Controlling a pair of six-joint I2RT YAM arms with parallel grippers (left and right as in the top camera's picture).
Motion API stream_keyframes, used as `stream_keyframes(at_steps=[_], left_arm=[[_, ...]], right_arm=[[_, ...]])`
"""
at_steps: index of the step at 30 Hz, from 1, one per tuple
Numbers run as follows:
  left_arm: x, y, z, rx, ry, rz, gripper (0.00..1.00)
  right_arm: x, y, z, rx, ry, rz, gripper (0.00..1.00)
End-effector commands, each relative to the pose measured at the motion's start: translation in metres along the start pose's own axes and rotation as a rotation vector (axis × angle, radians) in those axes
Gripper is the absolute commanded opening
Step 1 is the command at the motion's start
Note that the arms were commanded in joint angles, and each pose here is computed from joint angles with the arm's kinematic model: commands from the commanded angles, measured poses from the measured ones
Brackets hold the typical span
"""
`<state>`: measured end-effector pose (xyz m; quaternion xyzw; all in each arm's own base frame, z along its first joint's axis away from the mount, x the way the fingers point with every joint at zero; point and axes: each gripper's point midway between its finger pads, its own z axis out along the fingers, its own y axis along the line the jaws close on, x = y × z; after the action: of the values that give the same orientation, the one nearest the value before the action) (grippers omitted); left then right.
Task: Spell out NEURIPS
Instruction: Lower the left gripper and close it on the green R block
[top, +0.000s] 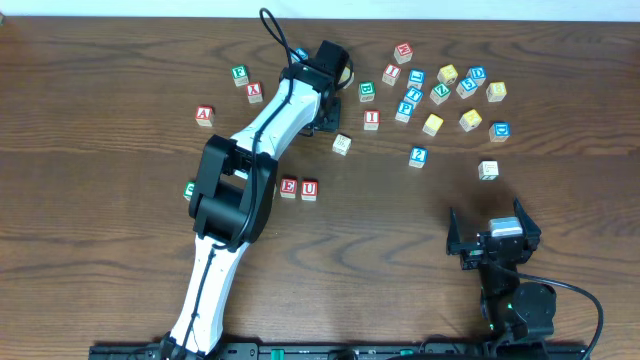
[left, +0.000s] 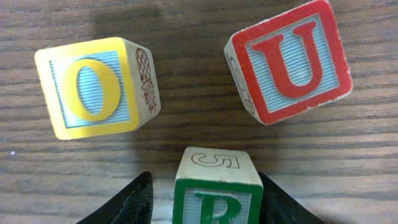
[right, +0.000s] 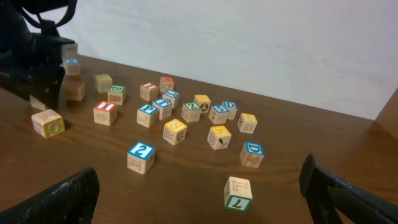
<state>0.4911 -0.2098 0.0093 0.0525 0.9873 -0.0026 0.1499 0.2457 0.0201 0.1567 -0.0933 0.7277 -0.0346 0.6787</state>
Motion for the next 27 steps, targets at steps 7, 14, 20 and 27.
stream_keyframes(at_steps=[7, 14, 20, 27], left_arm=[[-0.0178, 0.0014, -0.0105, -0.001, -0.041, -0.001, 0.50], [-0.0166, 0.0017, -0.0101, -0.002, -0.037, -0.001, 0.42], [-0.0168, 0.0017, -0.0104, -0.002, -0.037, -0.001, 0.38], [-0.0165, 0.0018, -0.0101, -0.002, -0.036, -0.001, 0.37]], right_arm=[[0.0012, -0.0019, -0.0001, 0.008, 0.003, -0.006, 0.99], [0.0011, -0.0020, -0.0001, 0.008, 0.003, -0.006, 0.99], [0.0011, -0.0020, -0.0001, 0.008, 0.003, -0.006, 0.99], [0.0011, -0.0020, -0.0001, 0.008, 0.003, -0.006, 0.99]])
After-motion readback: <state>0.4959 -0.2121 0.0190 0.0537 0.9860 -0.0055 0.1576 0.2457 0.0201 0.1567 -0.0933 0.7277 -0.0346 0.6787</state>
